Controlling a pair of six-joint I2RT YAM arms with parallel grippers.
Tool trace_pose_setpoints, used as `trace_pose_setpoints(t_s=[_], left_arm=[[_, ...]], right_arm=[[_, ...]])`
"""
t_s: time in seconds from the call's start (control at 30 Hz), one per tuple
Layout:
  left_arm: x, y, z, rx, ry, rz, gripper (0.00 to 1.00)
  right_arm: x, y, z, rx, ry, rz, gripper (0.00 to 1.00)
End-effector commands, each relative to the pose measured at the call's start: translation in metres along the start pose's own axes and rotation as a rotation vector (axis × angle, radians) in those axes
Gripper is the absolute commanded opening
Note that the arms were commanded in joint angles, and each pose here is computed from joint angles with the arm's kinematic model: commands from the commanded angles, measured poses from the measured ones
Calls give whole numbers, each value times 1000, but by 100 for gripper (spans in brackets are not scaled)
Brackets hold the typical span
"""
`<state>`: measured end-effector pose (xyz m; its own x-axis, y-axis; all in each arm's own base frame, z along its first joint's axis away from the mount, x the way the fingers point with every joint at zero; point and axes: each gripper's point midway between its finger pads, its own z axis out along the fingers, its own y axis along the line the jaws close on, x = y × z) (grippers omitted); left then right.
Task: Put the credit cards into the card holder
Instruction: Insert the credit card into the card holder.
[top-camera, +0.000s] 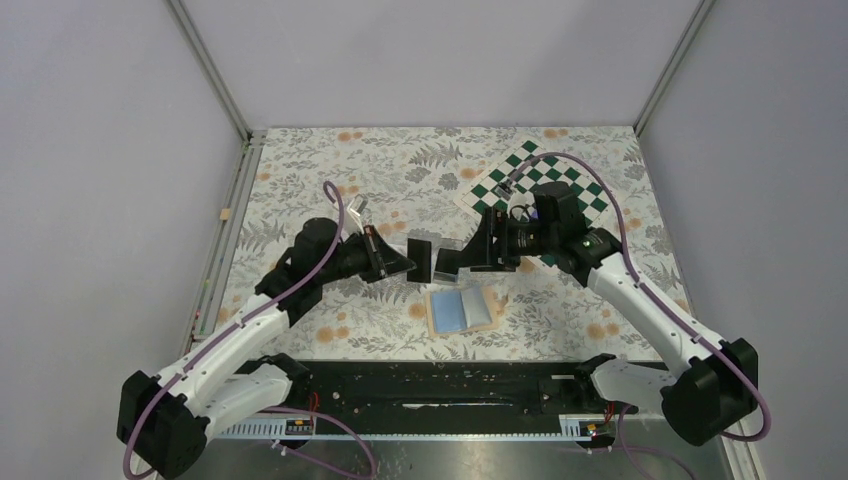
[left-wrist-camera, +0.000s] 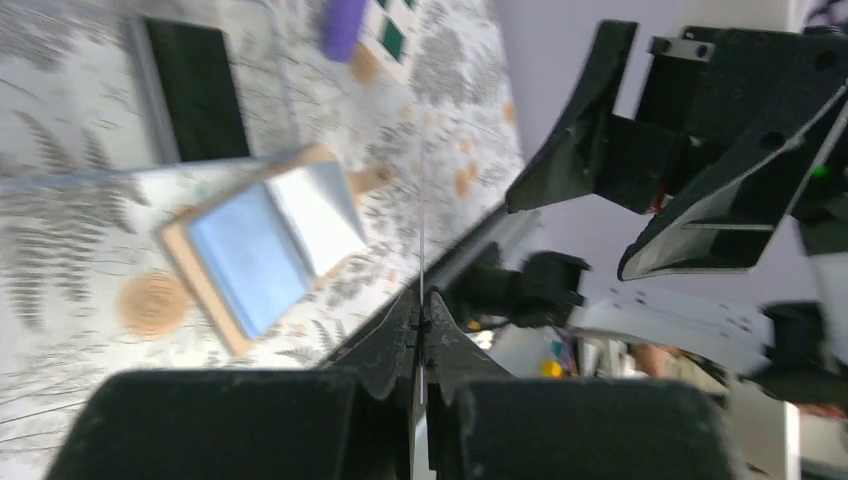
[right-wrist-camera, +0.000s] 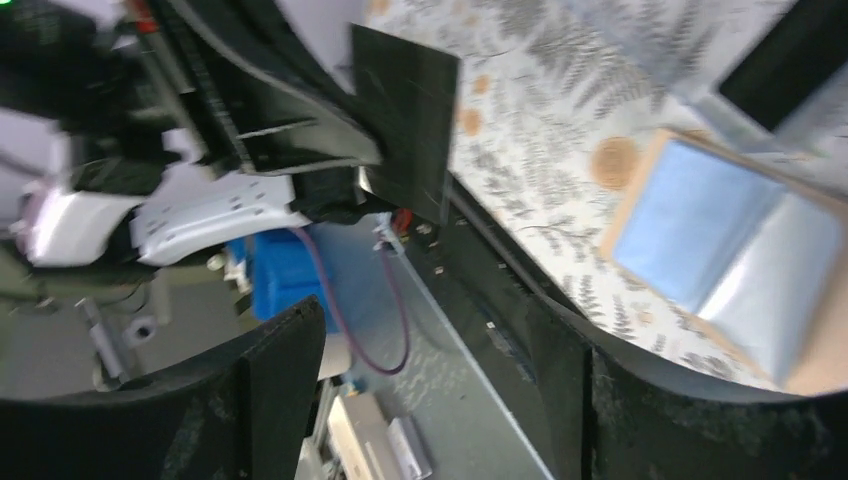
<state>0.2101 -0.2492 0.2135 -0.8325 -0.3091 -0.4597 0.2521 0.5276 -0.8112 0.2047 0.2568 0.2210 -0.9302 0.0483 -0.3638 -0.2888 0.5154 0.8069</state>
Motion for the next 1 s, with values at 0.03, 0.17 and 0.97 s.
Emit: trace_pose_setpoints(t_s=[0.03,0.17,0.97], left_arm=[[11,-73,-26,414,52,-53,0],[15,-81,-36,475,63,-47,0],[20,-83,-37,506,86,-79,0]], right_arm=[[13,58,-15,-344,74,1,73],[14,74,-19,-473,93,24,68],[16,98,9,-546,172,84,32]])
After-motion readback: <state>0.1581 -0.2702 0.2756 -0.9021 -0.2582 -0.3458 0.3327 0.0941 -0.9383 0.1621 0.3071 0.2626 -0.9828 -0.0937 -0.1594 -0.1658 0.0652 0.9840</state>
